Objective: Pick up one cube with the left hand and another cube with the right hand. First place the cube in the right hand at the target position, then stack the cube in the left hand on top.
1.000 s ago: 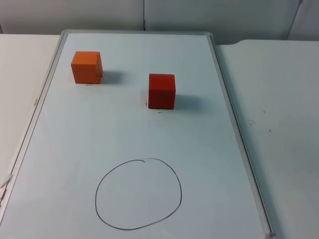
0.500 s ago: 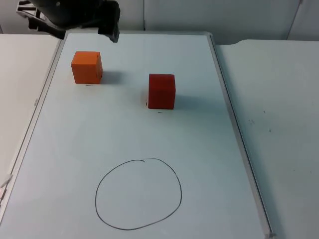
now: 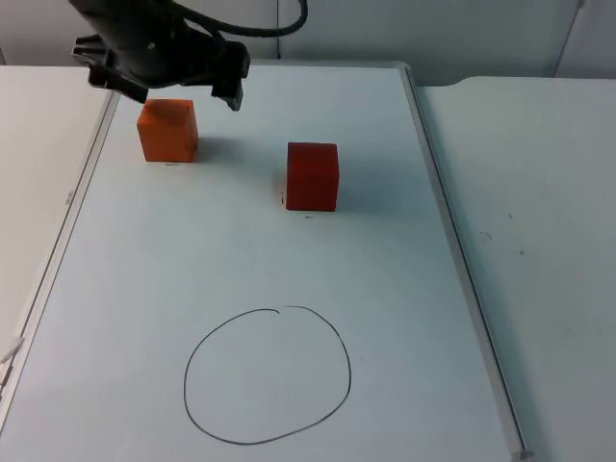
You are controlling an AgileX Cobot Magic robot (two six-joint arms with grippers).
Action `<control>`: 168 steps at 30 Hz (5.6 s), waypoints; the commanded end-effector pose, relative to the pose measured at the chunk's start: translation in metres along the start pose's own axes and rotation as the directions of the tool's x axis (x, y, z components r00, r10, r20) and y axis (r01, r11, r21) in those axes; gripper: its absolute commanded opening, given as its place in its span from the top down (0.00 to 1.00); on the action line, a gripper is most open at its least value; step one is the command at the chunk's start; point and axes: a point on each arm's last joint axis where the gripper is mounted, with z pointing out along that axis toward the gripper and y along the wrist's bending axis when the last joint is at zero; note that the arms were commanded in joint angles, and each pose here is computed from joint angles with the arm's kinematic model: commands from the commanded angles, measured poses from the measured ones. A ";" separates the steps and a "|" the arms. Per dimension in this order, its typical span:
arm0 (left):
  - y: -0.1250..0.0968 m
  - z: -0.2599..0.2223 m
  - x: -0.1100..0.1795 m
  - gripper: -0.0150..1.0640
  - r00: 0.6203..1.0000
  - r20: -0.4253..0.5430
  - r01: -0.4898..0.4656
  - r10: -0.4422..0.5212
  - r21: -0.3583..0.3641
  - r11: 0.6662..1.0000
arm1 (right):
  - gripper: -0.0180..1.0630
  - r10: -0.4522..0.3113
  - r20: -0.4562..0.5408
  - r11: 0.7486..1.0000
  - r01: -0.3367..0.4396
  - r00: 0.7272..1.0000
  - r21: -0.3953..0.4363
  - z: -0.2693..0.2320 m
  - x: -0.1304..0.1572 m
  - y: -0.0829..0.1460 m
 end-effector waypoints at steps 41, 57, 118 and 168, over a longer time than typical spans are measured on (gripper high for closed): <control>0.000 -0.064 -0.026 0.88 1.000 0.011 0.027 -0.026 -0.088 0.996 | 0.02 0.005 0.006 1.000 -0.005 1.000 0.007 0.001 0.000 0.000; -0.038 -0.356 -0.024 0.88 0.943 0.307 -0.121 0.126 -0.033 0.992 | 0.02 0.003 0.006 1.000 -0.004 1.000 0.007 0.001 0.000 0.000; 0.014 -0.361 0.215 0.87 0.928 0.356 -0.099 0.106 -0.038 0.994 | 0.12 -0.172 -0.440 0.967 0.067 0.882 -0.244 0.341 -0.178 0.267; 0.014 -0.359 0.216 0.87 0.926 0.363 -0.099 0.104 -0.032 0.995 | 0.98 -0.155 -0.587 0.985 0.080 0.795 -0.152 0.444 -0.096 0.293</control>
